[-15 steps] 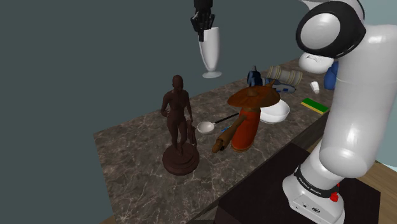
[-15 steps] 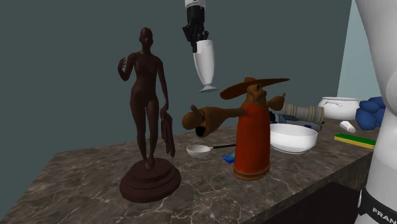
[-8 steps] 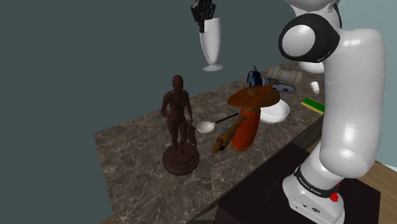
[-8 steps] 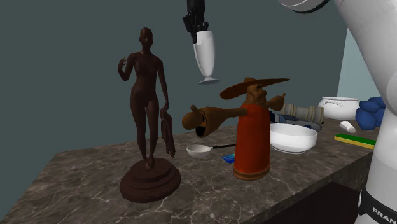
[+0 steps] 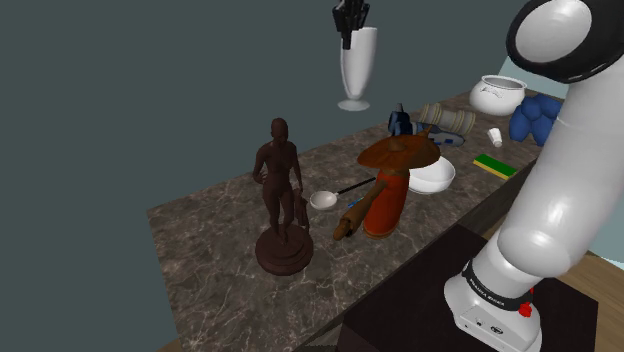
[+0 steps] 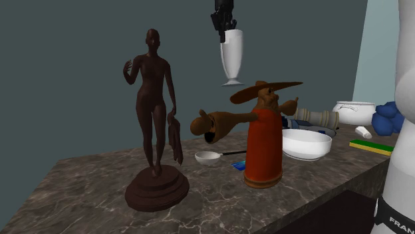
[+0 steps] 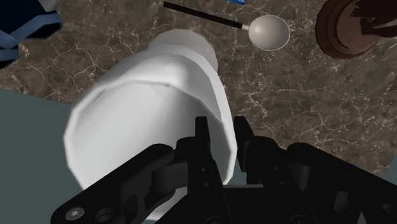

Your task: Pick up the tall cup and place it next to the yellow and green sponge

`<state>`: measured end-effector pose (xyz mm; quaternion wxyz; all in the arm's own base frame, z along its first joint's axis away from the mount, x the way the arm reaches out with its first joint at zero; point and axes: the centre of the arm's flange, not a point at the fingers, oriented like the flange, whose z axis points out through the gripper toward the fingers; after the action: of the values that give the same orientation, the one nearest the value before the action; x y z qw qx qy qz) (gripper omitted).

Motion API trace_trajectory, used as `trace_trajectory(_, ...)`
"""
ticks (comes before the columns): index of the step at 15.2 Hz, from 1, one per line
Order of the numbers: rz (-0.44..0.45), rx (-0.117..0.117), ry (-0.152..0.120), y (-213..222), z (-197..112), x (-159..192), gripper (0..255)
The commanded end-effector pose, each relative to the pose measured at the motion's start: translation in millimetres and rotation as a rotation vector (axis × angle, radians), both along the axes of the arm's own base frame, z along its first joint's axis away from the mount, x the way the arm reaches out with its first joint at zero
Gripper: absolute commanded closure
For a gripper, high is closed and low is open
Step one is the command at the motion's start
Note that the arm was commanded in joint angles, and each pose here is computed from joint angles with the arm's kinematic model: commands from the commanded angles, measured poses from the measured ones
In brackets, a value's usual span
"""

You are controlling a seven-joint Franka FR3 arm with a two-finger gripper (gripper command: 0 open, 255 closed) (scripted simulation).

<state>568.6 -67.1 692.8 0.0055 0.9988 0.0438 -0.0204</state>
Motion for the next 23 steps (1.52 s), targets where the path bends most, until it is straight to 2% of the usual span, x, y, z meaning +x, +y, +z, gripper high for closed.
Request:
trace_trajectory(1, 0.001, 0.000, -0.001, -16, -1, -21, 255)
trace_trajectory(23, 0.001, 0.000, -0.001, -208, 0, -239, 255)
